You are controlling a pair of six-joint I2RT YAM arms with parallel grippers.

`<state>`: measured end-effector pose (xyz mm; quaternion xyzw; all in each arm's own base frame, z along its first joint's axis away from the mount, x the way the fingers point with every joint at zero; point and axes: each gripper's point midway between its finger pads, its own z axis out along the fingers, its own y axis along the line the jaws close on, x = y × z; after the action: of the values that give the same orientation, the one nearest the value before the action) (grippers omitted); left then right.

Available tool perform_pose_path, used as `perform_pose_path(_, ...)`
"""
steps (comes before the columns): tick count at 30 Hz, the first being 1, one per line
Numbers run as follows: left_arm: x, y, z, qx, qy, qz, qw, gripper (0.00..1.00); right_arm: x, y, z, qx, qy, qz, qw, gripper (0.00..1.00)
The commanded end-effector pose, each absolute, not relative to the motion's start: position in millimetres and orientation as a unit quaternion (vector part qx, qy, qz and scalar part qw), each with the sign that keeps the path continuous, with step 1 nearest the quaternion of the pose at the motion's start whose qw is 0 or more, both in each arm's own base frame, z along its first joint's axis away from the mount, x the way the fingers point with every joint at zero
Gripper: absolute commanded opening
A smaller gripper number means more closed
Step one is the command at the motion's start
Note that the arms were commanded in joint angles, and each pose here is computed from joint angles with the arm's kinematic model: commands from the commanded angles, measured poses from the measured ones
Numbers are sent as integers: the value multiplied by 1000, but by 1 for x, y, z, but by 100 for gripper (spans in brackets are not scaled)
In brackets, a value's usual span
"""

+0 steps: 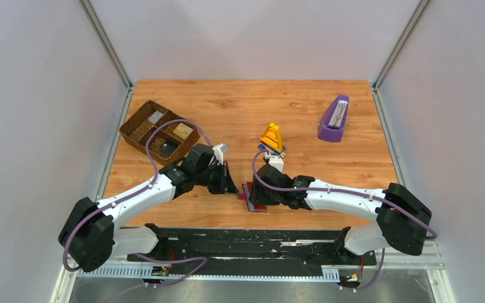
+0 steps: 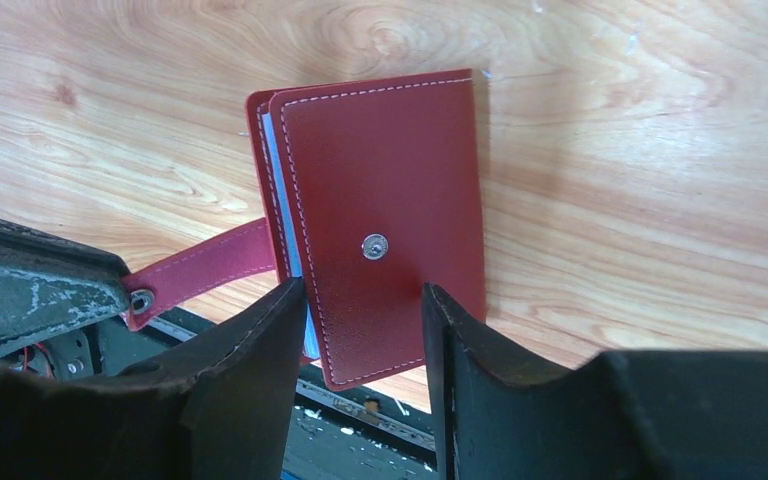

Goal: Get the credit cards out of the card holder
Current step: Open the card holder at the center of the board.

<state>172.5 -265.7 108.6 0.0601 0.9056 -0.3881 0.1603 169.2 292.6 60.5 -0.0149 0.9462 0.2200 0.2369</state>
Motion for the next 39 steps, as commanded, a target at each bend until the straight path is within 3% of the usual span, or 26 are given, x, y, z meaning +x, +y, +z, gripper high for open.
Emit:
perform_pose_path(1,173,-264,116,68,901,-389,179,0,177,283,78,2,941,208,268,47)
perform_pose_path(26,180,-237,61,78,944,-276,160,0,168,206,56,73,938,166,296,37)
perform_pose_path(31,177,-248,72,90,934,-310,156,0,168,205,60,70,938,171,292,36)
perform_pose_path(39,177,-258,97,93,914,-354,177,0,170,221,116,57,927,216,301,39)
